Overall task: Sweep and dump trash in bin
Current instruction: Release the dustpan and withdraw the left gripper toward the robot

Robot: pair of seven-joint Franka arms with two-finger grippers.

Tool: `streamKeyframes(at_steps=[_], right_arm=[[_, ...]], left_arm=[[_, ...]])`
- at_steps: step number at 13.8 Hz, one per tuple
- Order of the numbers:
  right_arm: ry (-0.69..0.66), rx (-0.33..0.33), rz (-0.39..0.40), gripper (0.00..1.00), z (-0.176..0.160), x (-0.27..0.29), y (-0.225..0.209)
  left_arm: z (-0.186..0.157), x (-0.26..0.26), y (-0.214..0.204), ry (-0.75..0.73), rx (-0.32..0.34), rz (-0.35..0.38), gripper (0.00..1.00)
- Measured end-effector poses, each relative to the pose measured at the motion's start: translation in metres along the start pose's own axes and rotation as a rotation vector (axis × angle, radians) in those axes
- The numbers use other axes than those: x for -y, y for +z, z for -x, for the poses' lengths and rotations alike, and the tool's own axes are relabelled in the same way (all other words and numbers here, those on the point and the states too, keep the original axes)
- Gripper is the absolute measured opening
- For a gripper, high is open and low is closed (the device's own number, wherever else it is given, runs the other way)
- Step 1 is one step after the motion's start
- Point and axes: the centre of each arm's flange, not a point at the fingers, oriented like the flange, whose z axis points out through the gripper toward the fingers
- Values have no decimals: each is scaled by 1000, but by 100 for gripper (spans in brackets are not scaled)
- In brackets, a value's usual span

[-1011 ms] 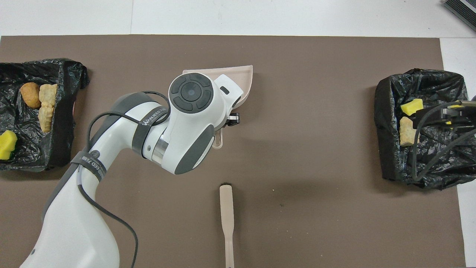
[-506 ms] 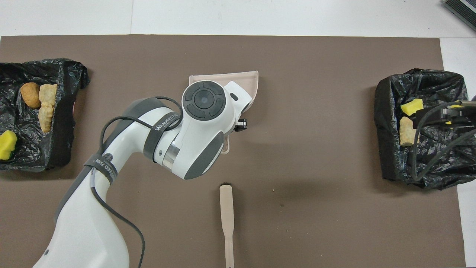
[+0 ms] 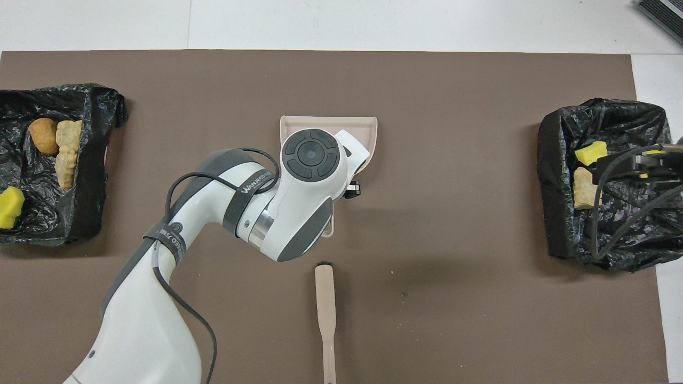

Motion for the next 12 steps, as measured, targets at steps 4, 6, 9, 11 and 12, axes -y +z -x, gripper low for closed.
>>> streamKeyframes(at_steps=[4, 6, 9, 11, 12], right_arm=[[0, 0, 0, 100, 0, 0, 0], [0, 0, 0, 100, 0, 0, 0], [0, 0, 0, 100, 0, 0, 0], [0, 0, 0, 100, 0, 0, 0], [0, 0, 0, 100, 0, 0, 0]], left_arm=[[-26, 76, -54, 74, 1, -16, 100], [-34, 129, -96, 130, -21, -15, 100], [-26, 210, -166, 187, -29, -28, 100], [-15, 245, -200, 191, -38, -33, 100], [-8, 260, -214, 193, -40, -35, 100]])
